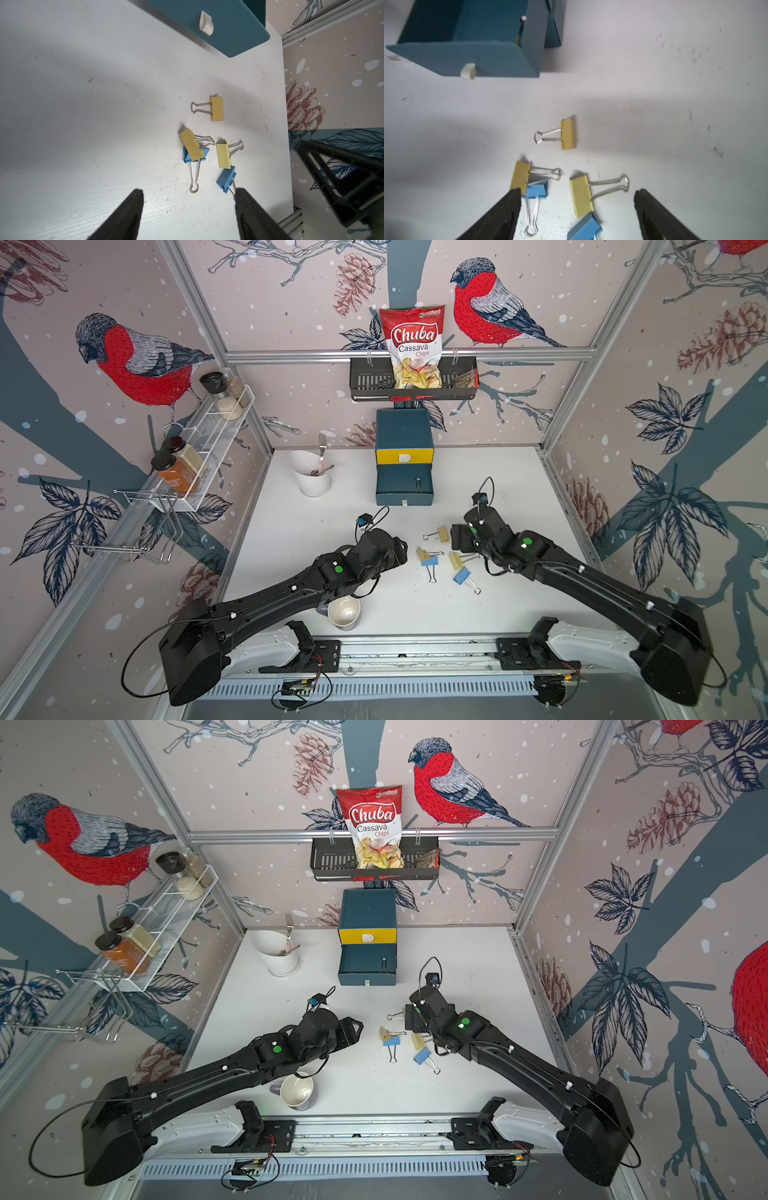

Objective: Put the binder clips in the drawer according to color
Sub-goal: Pick up the binder clip at the center of the board.

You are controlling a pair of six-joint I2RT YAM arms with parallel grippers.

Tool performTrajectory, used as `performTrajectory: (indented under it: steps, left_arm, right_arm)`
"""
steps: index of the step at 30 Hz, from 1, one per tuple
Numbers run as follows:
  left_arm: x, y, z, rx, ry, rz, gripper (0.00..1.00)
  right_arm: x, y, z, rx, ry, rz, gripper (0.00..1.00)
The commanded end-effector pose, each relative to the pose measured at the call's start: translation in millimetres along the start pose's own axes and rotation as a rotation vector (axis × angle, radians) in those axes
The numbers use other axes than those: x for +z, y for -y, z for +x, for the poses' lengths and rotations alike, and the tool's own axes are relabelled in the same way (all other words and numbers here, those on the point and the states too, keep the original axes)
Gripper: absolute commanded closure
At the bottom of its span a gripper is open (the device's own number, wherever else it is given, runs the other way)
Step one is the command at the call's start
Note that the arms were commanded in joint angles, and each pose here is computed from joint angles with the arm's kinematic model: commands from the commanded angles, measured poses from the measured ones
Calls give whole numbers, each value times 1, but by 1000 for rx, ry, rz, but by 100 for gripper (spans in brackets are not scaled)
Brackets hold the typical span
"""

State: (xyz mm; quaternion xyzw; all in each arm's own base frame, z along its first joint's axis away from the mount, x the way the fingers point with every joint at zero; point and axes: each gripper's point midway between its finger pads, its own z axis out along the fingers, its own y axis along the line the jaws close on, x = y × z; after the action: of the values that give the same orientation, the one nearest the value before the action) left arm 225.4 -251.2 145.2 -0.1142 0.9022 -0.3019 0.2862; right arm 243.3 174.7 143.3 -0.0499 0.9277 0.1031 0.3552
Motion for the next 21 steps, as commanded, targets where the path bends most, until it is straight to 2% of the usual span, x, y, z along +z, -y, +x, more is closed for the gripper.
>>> performTrajectory:
  steps: [1, 11, 21]
  left_arm:
    - [0, 9, -6, 6, 26, 23, 27]
    - [-4, 11, -8, -4, 32, 35, 27]
    - [-4, 12, -8, -7, 32, 41, 27]
  right_arm:
    - [3, -8, 16, 109, 28, -139, 5]
    - [47, 2, 69, 120, -166, -155, 2]
    - [57, -10, 96, 103, -259, -192, 3]
